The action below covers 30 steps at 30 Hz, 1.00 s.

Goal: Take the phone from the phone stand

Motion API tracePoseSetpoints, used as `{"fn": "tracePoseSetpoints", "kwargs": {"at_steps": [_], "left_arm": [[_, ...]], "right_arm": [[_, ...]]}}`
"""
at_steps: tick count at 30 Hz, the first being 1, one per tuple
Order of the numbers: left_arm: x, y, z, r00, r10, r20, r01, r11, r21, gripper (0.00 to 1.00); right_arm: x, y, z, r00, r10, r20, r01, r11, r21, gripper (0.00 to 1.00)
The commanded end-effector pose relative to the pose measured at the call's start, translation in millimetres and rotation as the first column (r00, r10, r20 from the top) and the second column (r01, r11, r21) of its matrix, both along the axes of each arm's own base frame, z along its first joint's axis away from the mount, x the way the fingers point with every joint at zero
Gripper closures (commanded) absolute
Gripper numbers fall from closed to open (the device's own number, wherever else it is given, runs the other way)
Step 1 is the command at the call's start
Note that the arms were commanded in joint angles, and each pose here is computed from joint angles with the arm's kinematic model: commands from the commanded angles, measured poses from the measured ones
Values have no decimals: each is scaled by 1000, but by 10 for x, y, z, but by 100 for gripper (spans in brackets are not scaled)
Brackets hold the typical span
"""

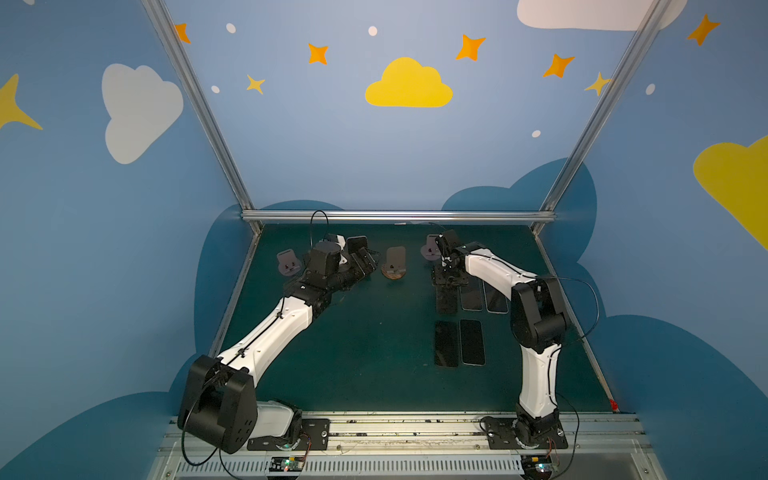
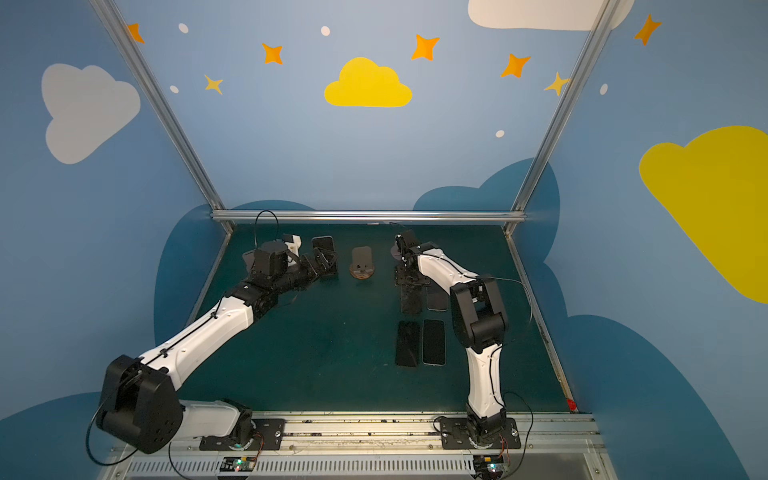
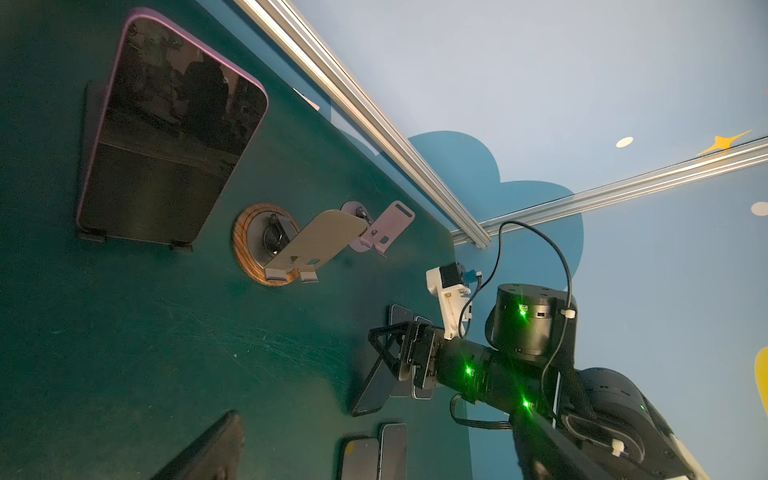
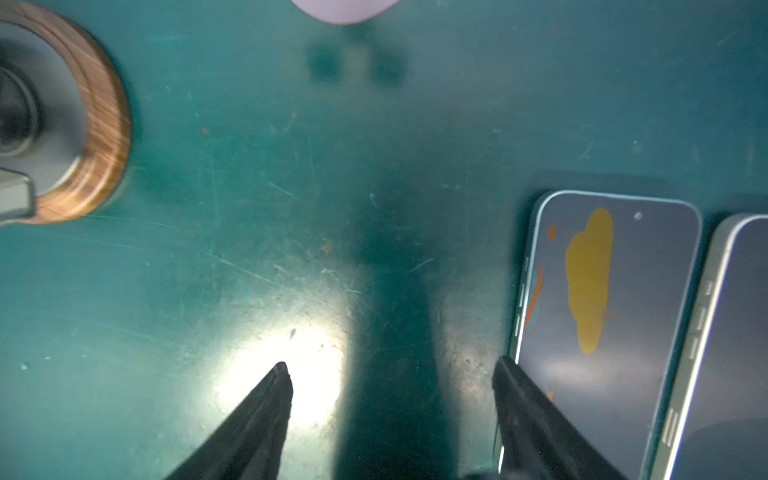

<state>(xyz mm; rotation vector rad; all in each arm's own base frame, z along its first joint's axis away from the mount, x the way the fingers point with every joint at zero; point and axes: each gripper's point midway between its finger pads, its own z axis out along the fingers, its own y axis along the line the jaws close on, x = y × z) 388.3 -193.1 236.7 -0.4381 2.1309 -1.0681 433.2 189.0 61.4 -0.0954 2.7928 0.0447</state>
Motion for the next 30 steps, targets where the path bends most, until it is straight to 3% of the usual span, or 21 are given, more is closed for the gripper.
{"fn": "tracePoseSetpoints", "kwargs": {"at_steps": [1,22,30], "left_arm": [[21,6,-33,1000,-4,-1,4,1000,12,0],[7,4,42,1000,-9,13,9,1000,-6,0],[-2,13,93,1000,-11,23,11,1000,-16,0]], "right_arm": [[4,12,29,1000,-15,-16,15,1000,18,33],[112,29,-228,998,-24,-66,23,999,-25,32],[56,68,-273,983,36,-182,-42,999,-30,33]]}}
